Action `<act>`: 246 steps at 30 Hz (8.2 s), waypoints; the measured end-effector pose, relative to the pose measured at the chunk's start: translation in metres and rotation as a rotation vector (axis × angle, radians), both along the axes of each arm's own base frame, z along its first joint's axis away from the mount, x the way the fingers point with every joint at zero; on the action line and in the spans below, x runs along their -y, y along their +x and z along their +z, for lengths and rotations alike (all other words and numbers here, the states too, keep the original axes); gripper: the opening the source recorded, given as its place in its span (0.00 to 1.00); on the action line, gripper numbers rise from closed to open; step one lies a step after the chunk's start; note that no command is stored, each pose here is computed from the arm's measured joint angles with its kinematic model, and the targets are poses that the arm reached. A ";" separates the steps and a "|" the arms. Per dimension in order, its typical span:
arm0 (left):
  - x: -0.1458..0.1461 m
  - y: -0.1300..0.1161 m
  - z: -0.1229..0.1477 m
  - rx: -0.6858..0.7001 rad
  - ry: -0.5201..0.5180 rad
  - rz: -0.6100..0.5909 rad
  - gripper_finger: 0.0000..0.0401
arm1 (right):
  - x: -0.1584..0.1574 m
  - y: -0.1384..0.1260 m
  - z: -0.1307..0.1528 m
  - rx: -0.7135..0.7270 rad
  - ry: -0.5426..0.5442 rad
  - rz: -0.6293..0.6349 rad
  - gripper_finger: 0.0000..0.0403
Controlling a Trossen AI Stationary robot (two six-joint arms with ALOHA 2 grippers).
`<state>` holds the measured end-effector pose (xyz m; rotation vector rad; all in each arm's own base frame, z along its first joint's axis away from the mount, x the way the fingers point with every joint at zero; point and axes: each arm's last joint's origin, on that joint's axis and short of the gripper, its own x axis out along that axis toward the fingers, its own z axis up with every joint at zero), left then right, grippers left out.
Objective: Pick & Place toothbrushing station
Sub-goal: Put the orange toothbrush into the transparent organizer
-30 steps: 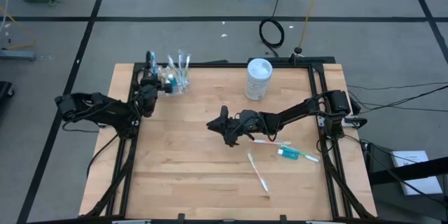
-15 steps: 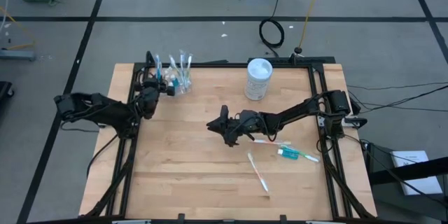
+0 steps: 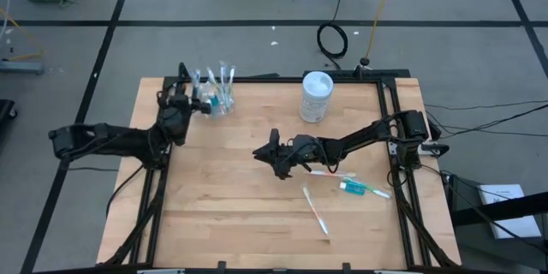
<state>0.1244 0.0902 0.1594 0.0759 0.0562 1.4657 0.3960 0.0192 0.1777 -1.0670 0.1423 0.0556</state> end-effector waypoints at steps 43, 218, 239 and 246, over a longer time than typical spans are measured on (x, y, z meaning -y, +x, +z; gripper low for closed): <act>0.037 0.068 0.097 -0.101 -0.147 -0.771 0.40 | -0.030 -0.137 0.017 -0.700 1.245 -0.735 0.20; 0.043 0.127 0.054 0.182 -0.464 -1.243 0.02 | 0.002 -0.014 0.011 -0.086 -0.199 -0.307 0.23; 0.014 0.103 0.077 -0.033 -0.023 -0.310 0.01 | 0.017 -0.016 0.005 -0.113 -0.049 -0.431 0.27; -0.015 0.110 0.063 -0.025 0.020 -0.193 0.01 | 0.018 -0.016 0.005 -0.109 -0.049 -0.432 0.26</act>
